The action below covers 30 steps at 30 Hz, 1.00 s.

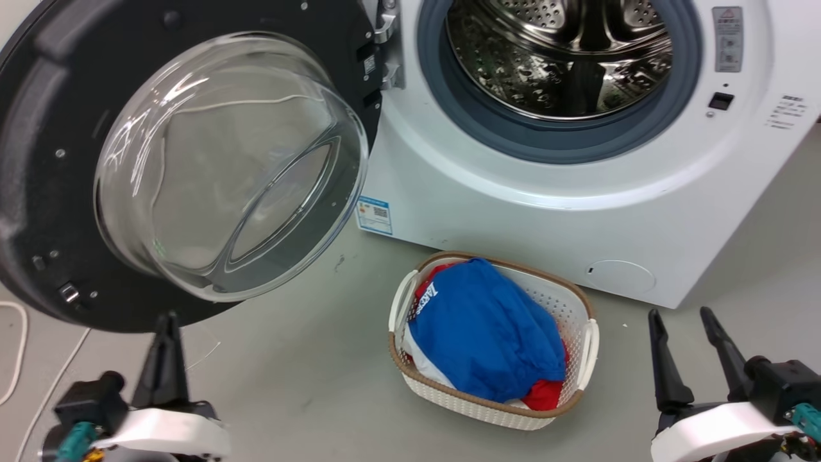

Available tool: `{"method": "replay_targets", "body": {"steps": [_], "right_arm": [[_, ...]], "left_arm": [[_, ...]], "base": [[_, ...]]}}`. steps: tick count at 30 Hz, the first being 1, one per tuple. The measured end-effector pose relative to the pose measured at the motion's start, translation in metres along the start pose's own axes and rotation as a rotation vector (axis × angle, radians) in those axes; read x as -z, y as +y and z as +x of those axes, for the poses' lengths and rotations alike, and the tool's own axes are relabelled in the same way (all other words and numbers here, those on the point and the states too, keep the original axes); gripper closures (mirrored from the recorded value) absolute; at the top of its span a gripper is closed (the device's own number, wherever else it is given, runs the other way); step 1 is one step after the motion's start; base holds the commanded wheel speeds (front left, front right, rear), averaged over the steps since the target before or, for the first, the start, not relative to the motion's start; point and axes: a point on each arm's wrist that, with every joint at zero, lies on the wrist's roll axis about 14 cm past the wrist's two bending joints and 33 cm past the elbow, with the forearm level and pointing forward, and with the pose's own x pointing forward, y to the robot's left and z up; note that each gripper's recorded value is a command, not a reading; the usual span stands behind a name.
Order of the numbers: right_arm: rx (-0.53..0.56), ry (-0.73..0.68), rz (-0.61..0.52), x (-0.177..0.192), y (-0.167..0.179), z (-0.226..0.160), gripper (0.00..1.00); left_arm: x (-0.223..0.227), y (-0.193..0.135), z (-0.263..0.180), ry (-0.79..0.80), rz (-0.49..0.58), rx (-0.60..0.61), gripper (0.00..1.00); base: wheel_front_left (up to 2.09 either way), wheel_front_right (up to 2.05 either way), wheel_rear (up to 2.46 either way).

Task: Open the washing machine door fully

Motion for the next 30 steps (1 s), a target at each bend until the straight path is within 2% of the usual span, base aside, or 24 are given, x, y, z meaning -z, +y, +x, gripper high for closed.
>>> {"method": "replay_targets", "body": {"steps": [1, 2, 15, 22, 30], "right_arm": [[0.003, 0.0, 0.0, 0.0, -0.001, -0.002, 0.0], [0.01, 0.0, -0.001, 0.0, -0.003, -0.004, 0.0], [0.117, -0.025, -0.01, -0.007, -0.032, -0.032, 0.0], [0.216, -0.027, -0.013, -0.006, -0.057, -0.057, 0.0], [0.287, -0.028, -0.012, -0.006, -0.073, -0.079, 0.0]], "left_arm": [[0.002, -0.007, 0.0, 0.005, -0.004, 0.019, 0.02], [0.003, -0.013, 0.0, 0.012, 0.0, 0.039, 0.0], [0.013, -0.105, 0.023, 0.05, 0.007, 0.32, 0.0], [0.027, -0.152, 0.032, 0.085, -0.006, 0.445, 0.0], [0.038, -0.18, 0.032, 0.111, -0.017, 0.521, 0.0]], "base": [[0.0, 0.0, 0.0], [0.0, 0.0, 0.0], [0.0, 0.0, 0.0], [0.0, 0.0, 0.0], [0.0, 0.0, 0.0]]}}
